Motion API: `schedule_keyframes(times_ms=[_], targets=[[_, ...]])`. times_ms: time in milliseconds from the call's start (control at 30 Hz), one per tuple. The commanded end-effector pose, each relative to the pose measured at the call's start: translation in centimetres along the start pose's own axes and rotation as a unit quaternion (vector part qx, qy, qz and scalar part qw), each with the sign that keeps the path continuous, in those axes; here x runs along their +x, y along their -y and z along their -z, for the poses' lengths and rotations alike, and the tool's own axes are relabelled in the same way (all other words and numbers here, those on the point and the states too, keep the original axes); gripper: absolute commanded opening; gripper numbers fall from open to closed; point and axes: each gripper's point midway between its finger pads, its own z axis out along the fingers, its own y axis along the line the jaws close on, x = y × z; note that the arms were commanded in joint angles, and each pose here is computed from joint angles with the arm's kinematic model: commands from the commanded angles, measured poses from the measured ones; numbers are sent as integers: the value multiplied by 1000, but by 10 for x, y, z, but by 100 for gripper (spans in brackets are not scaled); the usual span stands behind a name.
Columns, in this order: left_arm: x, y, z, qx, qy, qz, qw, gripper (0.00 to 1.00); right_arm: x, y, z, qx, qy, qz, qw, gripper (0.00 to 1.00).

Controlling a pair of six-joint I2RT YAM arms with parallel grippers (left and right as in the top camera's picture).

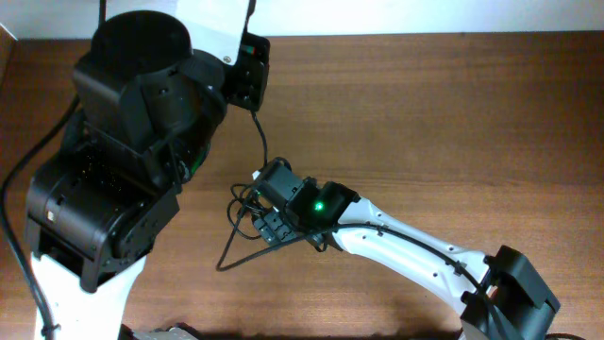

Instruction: Untangle cables

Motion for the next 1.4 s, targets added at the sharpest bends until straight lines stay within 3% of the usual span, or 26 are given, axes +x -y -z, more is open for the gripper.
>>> schedule_keyframes(times_ms=[0,200,600,700,733,800,833,1133,1267,1367], targets=[[-5,-7,4,-16,7,-14,1000,0,-2,8,0,31,2,103,994,94],[-5,-7,4,-16,7,-14,1000,0,4,24,2,70,-20,205,976,94],[-25,-14,6,-36,45,-24,998,0,22,13,-13,31,-28,145,989,93],[-27,-18,8,-45,49,-22,998,0,29,13,-22,30,-29,145,988,88],[-27,-19,8,-48,48,-22,997,0,29,13,-22,30,-28,145,989,80],[-27,-19,8,-48,48,-22,997,0,28,13,-22,30,-25,145,989,41],[-27,-19,8,-47,48,-22,997,0,27,13,-23,30,-24,145,989,4],[-13,-17,6,-45,21,-31,998,0,11,19,-3,52,-9,140,989,4],[-12,-17,6,-44,19,-32,998,0,-37,29,64,65,56,95,992,4],[-10,-27,7,-72,13,-32,997,0,-65,67,157,83,122,14,989,4]])
